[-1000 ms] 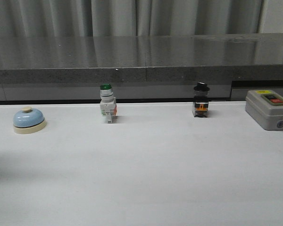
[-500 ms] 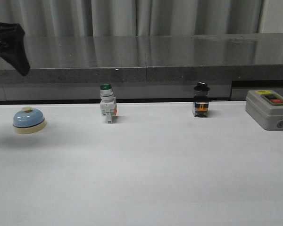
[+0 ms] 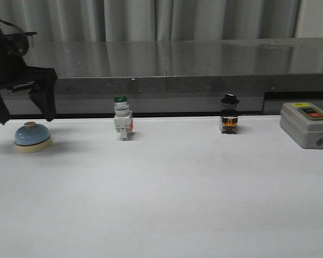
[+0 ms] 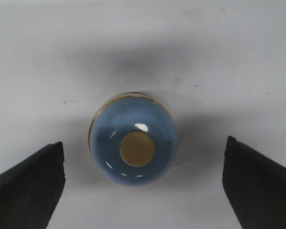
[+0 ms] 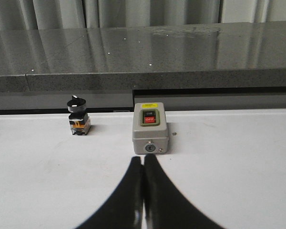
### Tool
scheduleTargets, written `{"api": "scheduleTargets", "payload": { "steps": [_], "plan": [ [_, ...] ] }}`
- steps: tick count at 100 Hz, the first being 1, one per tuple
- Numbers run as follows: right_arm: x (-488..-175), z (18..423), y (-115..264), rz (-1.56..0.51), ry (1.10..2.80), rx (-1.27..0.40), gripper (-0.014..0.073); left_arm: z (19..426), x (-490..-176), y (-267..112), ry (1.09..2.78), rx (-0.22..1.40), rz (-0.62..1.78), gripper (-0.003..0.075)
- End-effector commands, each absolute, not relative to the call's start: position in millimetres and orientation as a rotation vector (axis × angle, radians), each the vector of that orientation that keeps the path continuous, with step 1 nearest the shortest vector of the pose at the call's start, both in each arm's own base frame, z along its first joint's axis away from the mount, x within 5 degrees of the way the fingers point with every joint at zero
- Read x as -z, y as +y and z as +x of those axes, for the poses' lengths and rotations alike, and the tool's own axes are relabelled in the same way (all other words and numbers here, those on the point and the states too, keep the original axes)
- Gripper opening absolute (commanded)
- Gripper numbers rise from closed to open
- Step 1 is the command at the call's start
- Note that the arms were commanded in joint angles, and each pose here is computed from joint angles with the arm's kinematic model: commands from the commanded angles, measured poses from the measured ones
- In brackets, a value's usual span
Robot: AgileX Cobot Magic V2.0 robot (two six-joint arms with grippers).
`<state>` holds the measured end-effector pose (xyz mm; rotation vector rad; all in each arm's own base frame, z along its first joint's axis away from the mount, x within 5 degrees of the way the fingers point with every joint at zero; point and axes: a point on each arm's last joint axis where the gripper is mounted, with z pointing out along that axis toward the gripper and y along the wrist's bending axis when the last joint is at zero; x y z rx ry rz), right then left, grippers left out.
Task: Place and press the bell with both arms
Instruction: 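Lower the left gripper over the blue bell and close on it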
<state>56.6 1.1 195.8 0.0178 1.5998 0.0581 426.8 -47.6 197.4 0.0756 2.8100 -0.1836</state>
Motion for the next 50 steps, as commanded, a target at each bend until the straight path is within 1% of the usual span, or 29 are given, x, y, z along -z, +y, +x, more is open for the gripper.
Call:
{"api": "scheduleTargets", "payload": {
  "steps": [1, 27, 36, 43, 50],
  "plan": [
    [-208, 55, 1, 0.015, 1.496, -0.059, -0.0060, 431, -223, -49, 2.724, 0.175, 0.090, 0.0639],
    [-208, 55, 1, 0.015, 1.496, -0.059, -0.0060, 438, -198, -49, 2.788, 0.166, 0.094, 0.0631],
    [-208, 55, 1, 0.015, 1.496, -0.059, -0.0060, 438, -198, -49, 2.786, 0.164, 0.095, 0.0592],
    [-208, 55, 1, 0.015, 1.496, -0.059, -0.0060, 439, -199, -49, 2.782, 0.164, 0.095, 0.0540],
    [-208, 55, 1, 0.015, 1.496, -0.059, -0.0060, 439, -199, -49, 2.779, 0.164, 0.095, 0.0473]
  ]
}}
